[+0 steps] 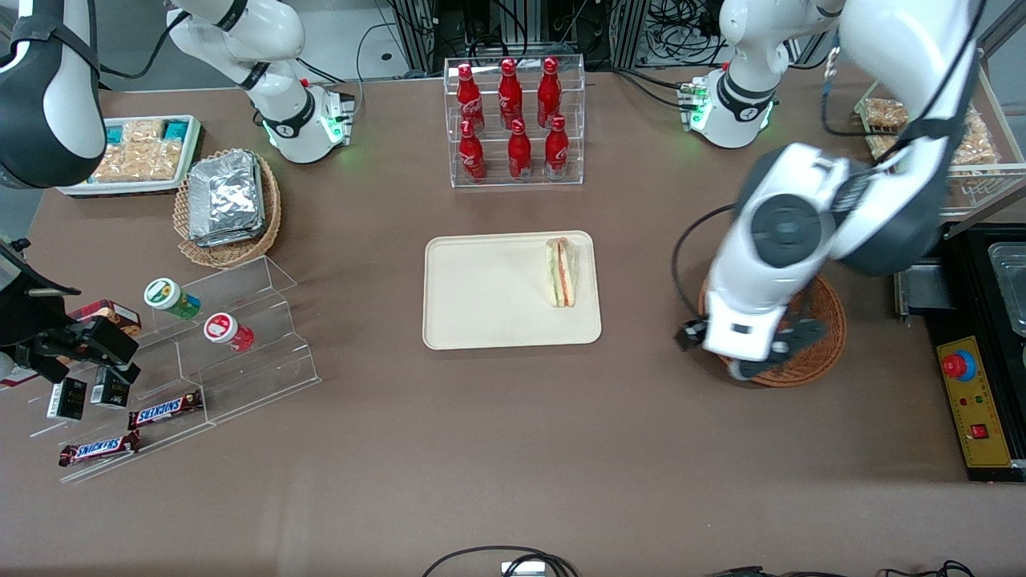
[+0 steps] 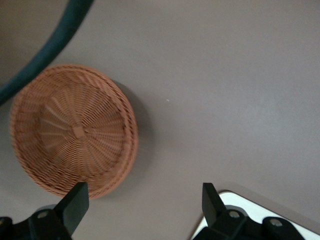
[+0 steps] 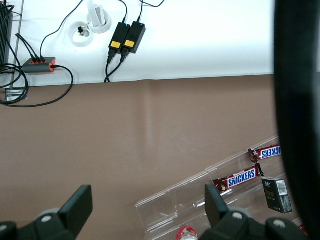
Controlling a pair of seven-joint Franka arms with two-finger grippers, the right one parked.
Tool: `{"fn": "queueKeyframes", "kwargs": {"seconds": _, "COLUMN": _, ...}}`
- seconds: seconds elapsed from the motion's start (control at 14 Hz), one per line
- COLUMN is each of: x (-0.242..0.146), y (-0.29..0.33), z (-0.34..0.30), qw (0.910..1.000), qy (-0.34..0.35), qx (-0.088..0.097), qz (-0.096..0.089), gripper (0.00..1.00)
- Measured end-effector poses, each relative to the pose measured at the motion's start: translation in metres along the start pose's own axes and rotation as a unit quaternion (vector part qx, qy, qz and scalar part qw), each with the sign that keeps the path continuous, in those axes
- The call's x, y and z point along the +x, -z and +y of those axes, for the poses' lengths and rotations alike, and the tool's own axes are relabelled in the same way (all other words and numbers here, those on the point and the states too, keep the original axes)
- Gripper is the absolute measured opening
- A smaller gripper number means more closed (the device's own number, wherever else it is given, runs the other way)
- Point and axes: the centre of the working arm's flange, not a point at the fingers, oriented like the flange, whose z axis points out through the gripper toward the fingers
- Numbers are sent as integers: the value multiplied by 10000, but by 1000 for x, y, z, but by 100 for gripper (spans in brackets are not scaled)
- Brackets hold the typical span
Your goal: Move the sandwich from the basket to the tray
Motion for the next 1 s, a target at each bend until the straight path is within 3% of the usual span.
{"fn": "queueKeyframes", "kwargs": {"seconds": 0.29, "x": 22, "y": 47, "z": -87, "qw": 9976, "qy": -601, "qx": 40, "qz": -329, "gripper": 100}}
{"fn": "queueKeyframes", "kwargs": {"seconds": 0.5, "x": 29, "y": 83, "z": -154, "qw": 9924, "qy": -1103, "qx": -136, "qz": -537, "gripper": 100}}
{"fn": "queueKeyframes", "kwargs": {"seconds": 0.79, "x": 27, "y": 120, "z": -217, "qw": 9831, "qy": -1676, "qx": -488, "qz": -545, "gripper": 100}}
{"fn": "queueKeyframes", "kwargs": {"seconds": 1.0, "x": 22, "y": 134, "z": -229, "qw": 9778, "qy": -1970, "qx": -549, "qz": -446, "gripper": 100}}
